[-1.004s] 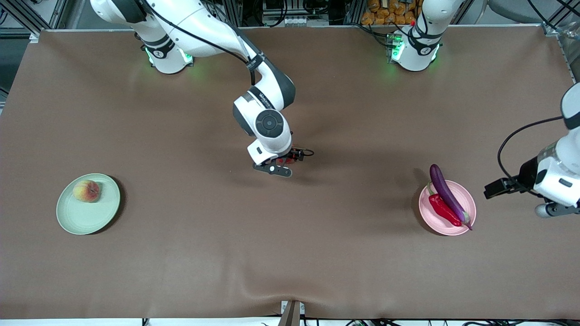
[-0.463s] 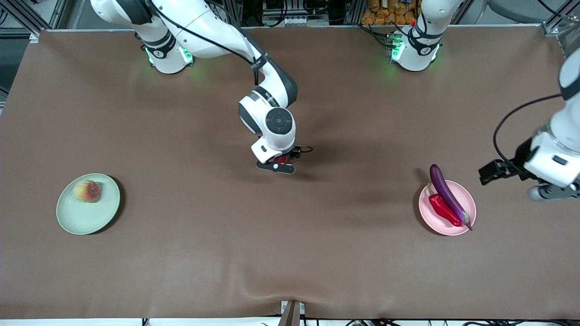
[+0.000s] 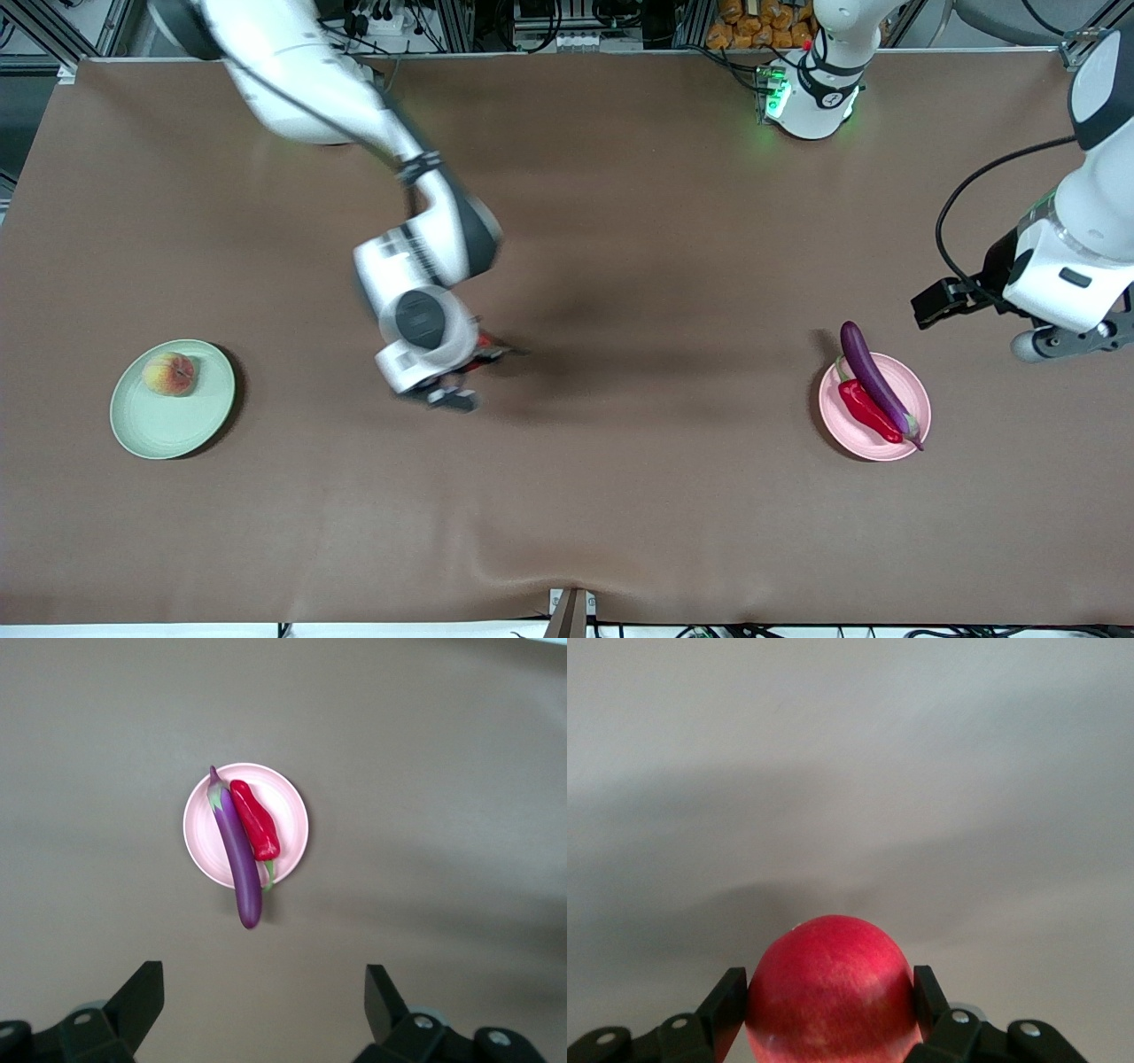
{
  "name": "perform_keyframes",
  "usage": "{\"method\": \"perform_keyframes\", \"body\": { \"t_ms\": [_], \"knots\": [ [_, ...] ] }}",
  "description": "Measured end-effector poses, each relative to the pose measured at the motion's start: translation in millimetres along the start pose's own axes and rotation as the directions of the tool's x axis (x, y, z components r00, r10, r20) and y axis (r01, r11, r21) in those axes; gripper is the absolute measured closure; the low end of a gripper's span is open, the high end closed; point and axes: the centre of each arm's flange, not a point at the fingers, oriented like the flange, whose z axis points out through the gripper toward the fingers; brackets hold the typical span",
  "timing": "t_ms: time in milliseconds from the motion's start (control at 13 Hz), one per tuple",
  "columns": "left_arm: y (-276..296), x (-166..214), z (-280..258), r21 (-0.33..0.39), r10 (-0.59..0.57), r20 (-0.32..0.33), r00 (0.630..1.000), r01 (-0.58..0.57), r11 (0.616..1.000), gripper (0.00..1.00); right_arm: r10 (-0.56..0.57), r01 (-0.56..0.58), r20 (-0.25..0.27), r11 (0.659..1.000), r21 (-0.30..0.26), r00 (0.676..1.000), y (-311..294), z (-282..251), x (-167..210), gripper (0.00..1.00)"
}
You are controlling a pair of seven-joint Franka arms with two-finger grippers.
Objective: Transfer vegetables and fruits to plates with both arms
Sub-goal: 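Grasp the red apple with the right gripper while the left gripper withdraws, then lower the red apple onto the green plate and open the right gripper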
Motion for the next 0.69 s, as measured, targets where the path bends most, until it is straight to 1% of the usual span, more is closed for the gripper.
{"method": "perform_keyframes", "body": {
  "t_ms": [77, 232, 309, 386, 540, 695],
  "knots": [
    [-4, -6, -12, -0.021, -0.036, 0.0, 0.999, 0.036, 0.999, 0.0, -0.035, 0.035, 0.004, 0.999, -0.01, 0.999, 46, -12, 23, 0.19],
    [-24, -17, -35, -0.049, -0.084, 0.024, 0.996, 0.085, 0.995, 0.0, -0.13, 0.13, -0.001, 0.99, -0.058, 0.992, 154, -22, 64, 0.19],
    [-35, -23, -44, -0.045, -0.082, 0.036, 0.996, 0.084, 0.995, 0.0, -0.172, 0.171, 0.001, 0.982, -0.082, 0.985, 205, -23, 79, 0.19],
    [-45, -29, -50, -0.039, -0.077, 0.043, 0.996, 0.078, 0.996, 0.0, -0.199, 0.198, 0.002, 0.976, -0.094, 0.98, 248, -23, 89, 0.19],
    [-55, -43, -55, -0.033, -0.066, 0.054, 0.996, 0.068, 0.997, 0.0, -0.234, 0.231, -0.018, 0.968, -0.095, 0.972, 311, -16, 103, 0.19],
    [-59, -62, -56, -0.028, -0.035, 0.062, 0.997, 0.037, 0.999, 0.0, -0.305, 0.3, -0.04, 0.949, -0.097, 0.952, 359, 1, 113, 0.19]
  ]
}}
